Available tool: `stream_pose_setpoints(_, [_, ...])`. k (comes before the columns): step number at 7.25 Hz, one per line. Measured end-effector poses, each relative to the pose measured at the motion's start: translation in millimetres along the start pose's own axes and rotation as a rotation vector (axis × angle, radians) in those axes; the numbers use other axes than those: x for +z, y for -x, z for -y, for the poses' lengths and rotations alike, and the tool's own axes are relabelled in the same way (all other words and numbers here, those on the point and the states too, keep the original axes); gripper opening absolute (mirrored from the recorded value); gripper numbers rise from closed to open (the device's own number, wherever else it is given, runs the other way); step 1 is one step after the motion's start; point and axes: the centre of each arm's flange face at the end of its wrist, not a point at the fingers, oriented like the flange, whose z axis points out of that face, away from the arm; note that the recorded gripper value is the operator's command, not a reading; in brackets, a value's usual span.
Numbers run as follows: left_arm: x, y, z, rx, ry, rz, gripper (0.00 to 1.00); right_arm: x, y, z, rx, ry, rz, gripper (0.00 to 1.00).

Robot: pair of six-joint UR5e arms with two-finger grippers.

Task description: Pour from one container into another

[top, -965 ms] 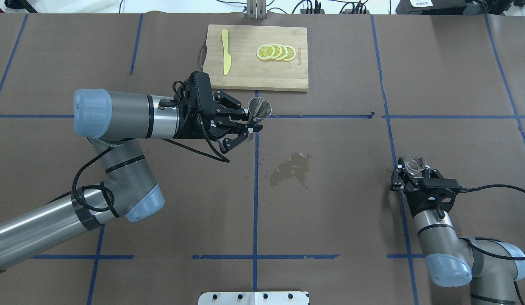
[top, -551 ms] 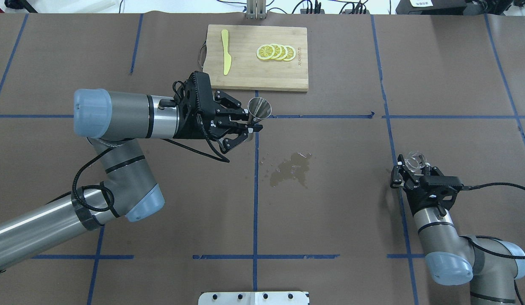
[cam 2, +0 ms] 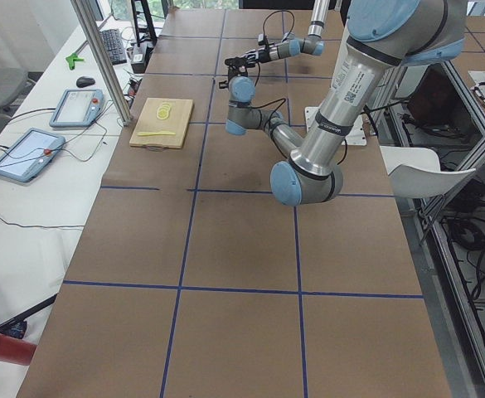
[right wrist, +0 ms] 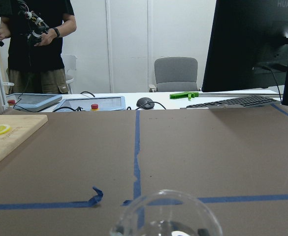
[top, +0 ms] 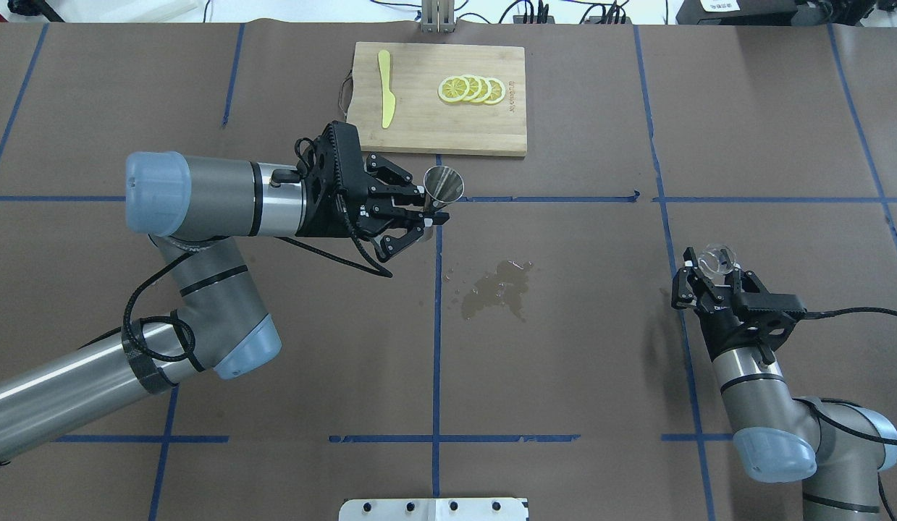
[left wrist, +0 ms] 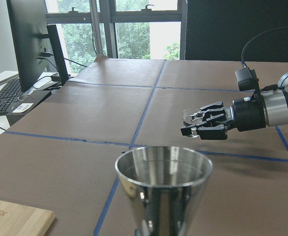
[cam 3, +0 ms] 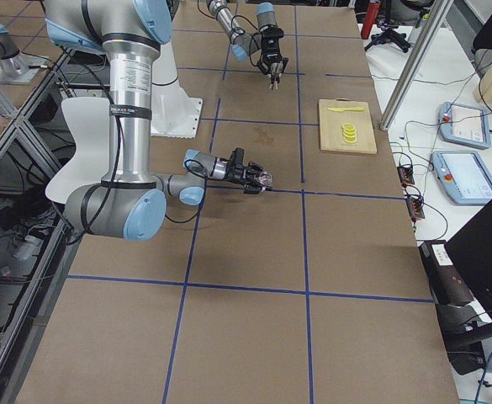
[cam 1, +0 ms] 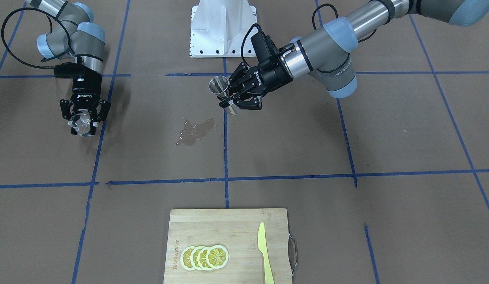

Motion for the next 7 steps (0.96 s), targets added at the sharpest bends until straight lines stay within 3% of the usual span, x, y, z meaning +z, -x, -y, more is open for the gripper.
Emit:
stream_pose_setpoints(3, [-0.1, 0.1, 0.1, 0.0, -0.001, 0.001, 0.0, 1.6, 53.4, 13.1, -0.023, 0.001, 0.042, 0.0])
stream_pose_setpoints(6, [0.0, 1.2, -0.4, 0.0, -0.001, 0.011, 0.0, -10.6, 122.9, 51.4, -0.176, 0.009, 0.128, 0.0])
stream_pose_setpoints(7, [0.6, 1.9, -1.1, 0.0, -0.001, 0.016, 0.0, -18.5, 142.9, 69.6, -0.184, 0.015, 0.166, 0.0])
